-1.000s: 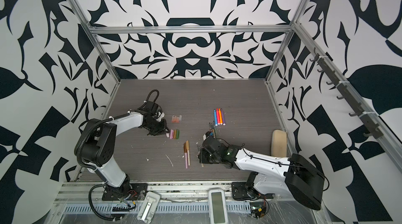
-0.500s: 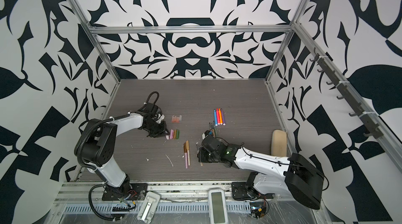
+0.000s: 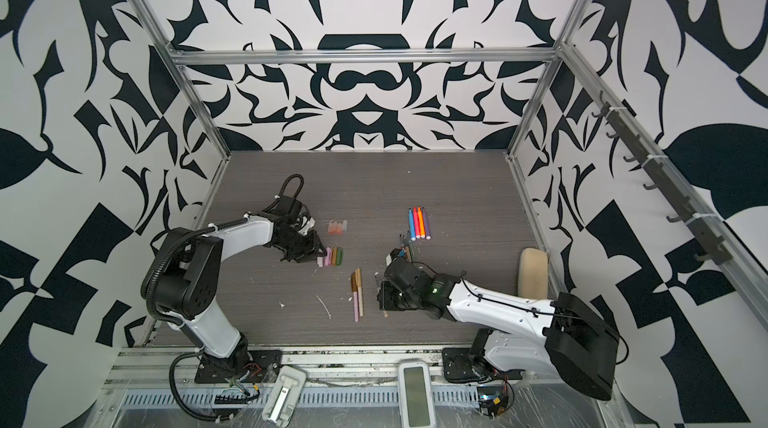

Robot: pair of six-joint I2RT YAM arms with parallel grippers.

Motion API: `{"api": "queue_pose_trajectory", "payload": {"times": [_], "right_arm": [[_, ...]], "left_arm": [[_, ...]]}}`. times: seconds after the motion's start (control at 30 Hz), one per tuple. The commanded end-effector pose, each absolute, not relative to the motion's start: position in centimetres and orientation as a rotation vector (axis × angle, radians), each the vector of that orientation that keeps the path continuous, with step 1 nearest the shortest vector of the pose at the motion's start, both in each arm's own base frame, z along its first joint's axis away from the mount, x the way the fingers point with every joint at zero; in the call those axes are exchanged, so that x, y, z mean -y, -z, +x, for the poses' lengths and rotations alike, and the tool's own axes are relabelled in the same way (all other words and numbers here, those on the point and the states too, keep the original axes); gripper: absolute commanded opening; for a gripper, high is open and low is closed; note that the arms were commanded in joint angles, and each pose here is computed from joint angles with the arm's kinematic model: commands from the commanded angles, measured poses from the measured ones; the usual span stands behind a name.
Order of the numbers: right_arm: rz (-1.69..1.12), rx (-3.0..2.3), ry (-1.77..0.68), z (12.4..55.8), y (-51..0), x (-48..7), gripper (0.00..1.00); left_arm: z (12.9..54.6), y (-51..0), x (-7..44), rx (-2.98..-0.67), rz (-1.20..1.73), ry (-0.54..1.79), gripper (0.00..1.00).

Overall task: Open the pen caps
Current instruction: 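Carry the light pink cap with the left gripper toward the pink cap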

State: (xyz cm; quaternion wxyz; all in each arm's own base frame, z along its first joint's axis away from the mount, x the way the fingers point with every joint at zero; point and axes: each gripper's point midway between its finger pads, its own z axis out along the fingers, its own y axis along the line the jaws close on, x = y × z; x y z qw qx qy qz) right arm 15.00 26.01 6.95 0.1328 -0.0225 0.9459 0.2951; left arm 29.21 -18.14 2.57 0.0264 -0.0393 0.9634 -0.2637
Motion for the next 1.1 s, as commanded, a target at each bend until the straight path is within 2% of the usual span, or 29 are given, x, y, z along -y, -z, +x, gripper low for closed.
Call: {"api": "queue_pose_trajectory", "payload": {"times": [0.0, 0.57, 1.07], "right_arm": [[-0.077, -2.700, -0.886, 15.8, -8.6, -26.8, 0.00], [-0.083, -2.707, -0.878, 15.8, -8.3, -26.9, 0.00], [-0.082, -2.711, -0.872, 15.7, -7.9, -26.6, 0.00]], "left_arm": [[29.0, -2.9, 17.9, -2.984, -0.117, 0.797, 0.36], [28.7, -3.1, 16.4, -2.990, -0.136, 0.673, 0.30], [28.6, -2.7, 17.3, -2.996, -0.151, 0.744, 0.29]]}}
